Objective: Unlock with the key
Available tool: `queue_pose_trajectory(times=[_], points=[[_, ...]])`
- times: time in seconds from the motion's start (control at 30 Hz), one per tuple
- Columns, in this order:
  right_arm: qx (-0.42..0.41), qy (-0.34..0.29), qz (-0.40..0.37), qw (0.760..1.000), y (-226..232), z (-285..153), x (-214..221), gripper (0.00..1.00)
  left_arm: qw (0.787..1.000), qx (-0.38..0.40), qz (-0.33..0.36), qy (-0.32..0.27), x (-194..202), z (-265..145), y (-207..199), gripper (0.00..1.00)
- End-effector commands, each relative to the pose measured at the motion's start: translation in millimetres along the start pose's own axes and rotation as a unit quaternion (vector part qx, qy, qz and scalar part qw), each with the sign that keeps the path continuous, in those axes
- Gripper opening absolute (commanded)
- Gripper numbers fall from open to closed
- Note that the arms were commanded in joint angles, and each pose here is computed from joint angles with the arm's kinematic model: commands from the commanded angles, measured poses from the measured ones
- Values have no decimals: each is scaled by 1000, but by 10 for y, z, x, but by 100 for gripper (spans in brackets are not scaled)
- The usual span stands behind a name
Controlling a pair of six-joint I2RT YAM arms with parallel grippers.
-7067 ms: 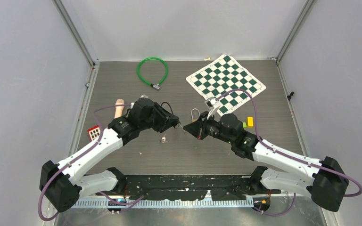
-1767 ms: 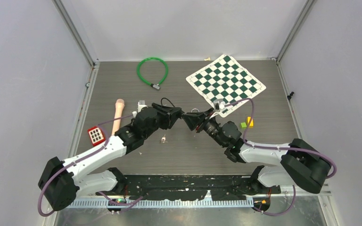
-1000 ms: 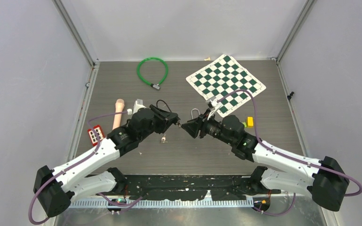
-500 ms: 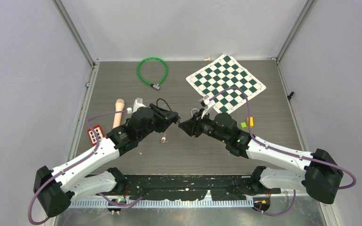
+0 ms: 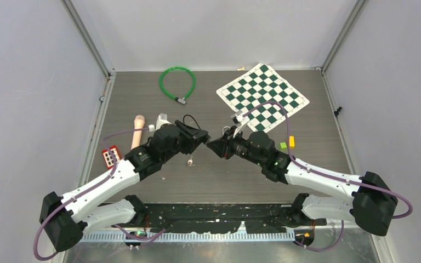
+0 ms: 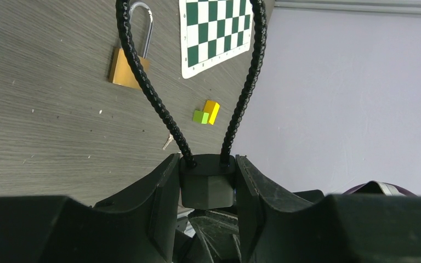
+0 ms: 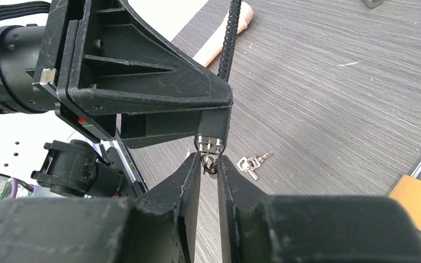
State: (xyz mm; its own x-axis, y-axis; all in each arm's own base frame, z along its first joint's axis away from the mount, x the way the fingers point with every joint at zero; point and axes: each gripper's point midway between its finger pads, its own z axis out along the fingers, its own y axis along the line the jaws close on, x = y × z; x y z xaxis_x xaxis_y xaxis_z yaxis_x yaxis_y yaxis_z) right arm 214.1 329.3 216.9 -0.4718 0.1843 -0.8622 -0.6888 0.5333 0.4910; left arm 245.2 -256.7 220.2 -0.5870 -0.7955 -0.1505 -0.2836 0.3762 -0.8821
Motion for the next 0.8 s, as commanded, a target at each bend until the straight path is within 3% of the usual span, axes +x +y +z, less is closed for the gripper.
queue_pose_trajectory(times=[0.0,0.17,0.4,0.77], points=[[-19,-46,-1,999,161,57,-315,22,999,48,7,4,8,-79,-345,0],[-21,-50,25,998,163,57,-316,6,997,72,11,12,50,-124,-421,0],[-76,-78,154,982,191,-45,-406,5,984,174,20,18,120,-334,-625,0],[-163,-95,310,932,305,-205,-551,5,915,401,46,15,164,-1051,-1058,0]])
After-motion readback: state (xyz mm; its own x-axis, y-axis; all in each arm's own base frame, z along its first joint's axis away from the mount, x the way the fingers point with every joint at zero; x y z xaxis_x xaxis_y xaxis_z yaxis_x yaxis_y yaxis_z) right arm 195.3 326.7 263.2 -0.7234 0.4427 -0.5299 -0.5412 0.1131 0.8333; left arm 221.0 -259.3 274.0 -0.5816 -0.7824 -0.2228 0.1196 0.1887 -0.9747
